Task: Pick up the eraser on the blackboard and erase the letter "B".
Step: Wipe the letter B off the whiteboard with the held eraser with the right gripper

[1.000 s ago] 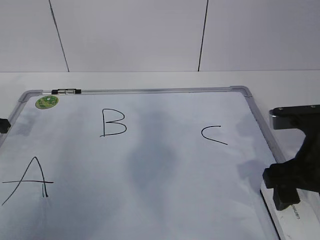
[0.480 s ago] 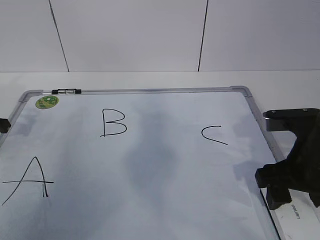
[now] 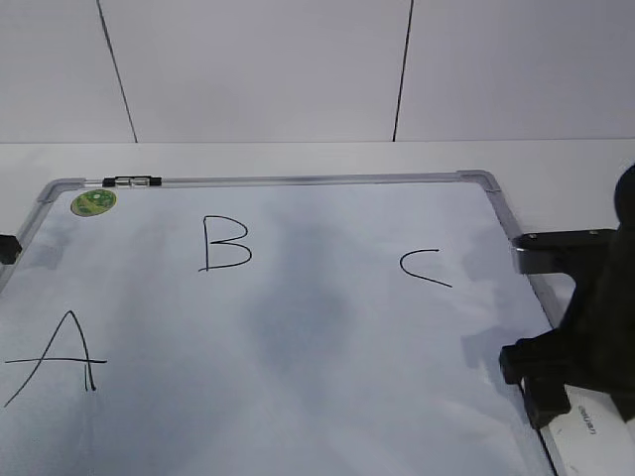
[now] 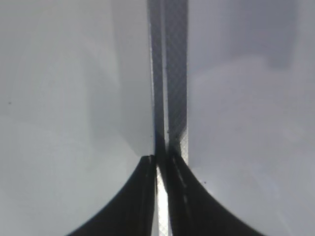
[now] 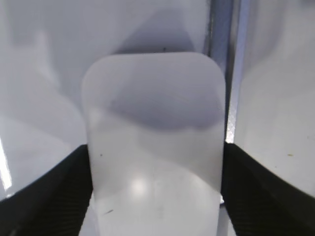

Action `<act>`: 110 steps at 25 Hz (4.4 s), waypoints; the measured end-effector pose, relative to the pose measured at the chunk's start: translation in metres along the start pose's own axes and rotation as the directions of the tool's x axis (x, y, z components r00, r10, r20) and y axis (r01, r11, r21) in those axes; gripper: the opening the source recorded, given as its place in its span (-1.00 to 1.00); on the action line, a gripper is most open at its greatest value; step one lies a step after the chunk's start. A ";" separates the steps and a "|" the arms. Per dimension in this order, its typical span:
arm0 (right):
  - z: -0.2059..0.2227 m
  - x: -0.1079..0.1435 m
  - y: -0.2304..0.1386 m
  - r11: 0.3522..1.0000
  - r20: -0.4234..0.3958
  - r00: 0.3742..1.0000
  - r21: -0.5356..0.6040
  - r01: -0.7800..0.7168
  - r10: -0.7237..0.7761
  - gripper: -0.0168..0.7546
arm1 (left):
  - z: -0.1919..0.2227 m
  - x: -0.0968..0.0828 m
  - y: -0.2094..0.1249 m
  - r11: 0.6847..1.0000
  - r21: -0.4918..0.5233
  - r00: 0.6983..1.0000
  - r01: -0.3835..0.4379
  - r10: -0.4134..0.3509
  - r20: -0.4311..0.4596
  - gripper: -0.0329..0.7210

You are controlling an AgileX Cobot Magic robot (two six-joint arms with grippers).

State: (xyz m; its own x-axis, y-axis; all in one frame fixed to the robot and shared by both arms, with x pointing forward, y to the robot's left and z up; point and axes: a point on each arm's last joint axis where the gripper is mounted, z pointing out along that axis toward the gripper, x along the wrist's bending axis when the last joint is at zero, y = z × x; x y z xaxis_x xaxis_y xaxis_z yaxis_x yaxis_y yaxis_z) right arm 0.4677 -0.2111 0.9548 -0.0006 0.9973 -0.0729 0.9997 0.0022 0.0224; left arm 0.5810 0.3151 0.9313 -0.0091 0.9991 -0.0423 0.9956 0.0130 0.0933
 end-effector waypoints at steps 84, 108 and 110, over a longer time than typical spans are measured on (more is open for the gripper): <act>-0.081 0.132 0.164 0.906 -0.142 0.912 -0.244 0.345 -0.386 0.40 | -0.001 -0.001 0.000 1.000 0.010 1.000 0.016 -0.017 0.017 -0.77; -0.006 0.222 0.204 0.739 -0.055 0.768 -0.322 0.591 -0.638 0.40 | -0.001 -0.001 -0.002 1.000 0.027 1.000 0.016 -0.017 0.019 -0.77; -0.005 0.224 0.204 0.731 -0.050 0.760 -0.322 0.602 -0.648 0.40 | -0.001 -0.001 -0.002 0.999 0.029 1.000 0.016 -0.017 0.019 -0.77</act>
State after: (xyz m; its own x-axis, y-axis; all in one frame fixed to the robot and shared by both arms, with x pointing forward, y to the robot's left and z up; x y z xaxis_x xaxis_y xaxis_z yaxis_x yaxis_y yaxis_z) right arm 0.6716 0.0129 0.9477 -0.6492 0.7603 -0.0199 0.7233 0.6253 0.2931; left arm 0.5789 0.3139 0.9320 -0.0239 0.9977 -0.0628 0.9976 0.0279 0.0636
